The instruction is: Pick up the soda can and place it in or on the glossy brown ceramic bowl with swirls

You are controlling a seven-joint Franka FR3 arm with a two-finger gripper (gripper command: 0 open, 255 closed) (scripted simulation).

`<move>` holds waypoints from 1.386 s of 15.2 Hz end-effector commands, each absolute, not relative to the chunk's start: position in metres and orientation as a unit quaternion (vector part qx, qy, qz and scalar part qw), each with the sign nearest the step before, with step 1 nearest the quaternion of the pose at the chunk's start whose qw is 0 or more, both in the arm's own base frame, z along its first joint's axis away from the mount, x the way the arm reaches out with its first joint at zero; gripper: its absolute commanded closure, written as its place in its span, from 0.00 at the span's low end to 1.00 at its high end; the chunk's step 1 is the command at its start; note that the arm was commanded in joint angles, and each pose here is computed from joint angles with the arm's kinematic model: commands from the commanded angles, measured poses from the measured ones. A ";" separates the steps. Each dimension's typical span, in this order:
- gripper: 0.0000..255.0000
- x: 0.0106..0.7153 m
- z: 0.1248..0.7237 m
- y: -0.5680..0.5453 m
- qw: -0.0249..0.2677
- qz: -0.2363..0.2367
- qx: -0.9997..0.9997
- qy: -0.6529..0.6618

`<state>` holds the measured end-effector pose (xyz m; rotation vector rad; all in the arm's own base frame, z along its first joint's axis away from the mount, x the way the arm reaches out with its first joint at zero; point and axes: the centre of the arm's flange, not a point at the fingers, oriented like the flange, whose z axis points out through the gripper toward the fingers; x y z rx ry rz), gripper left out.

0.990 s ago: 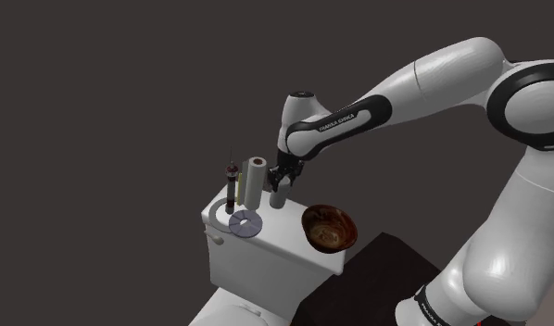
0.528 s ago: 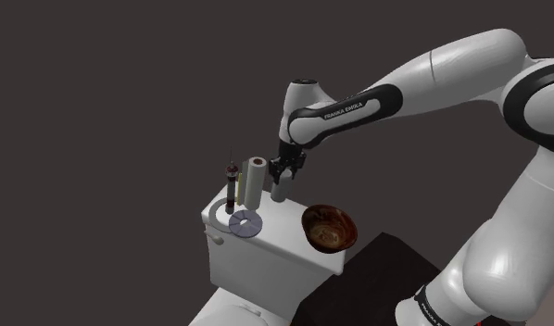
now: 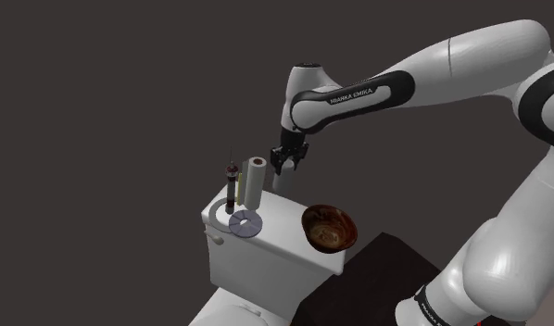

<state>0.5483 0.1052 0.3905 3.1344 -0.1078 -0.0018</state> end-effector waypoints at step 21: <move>1.00 0.395 0.464 0.071 0.003 0.000 0.999 -0.034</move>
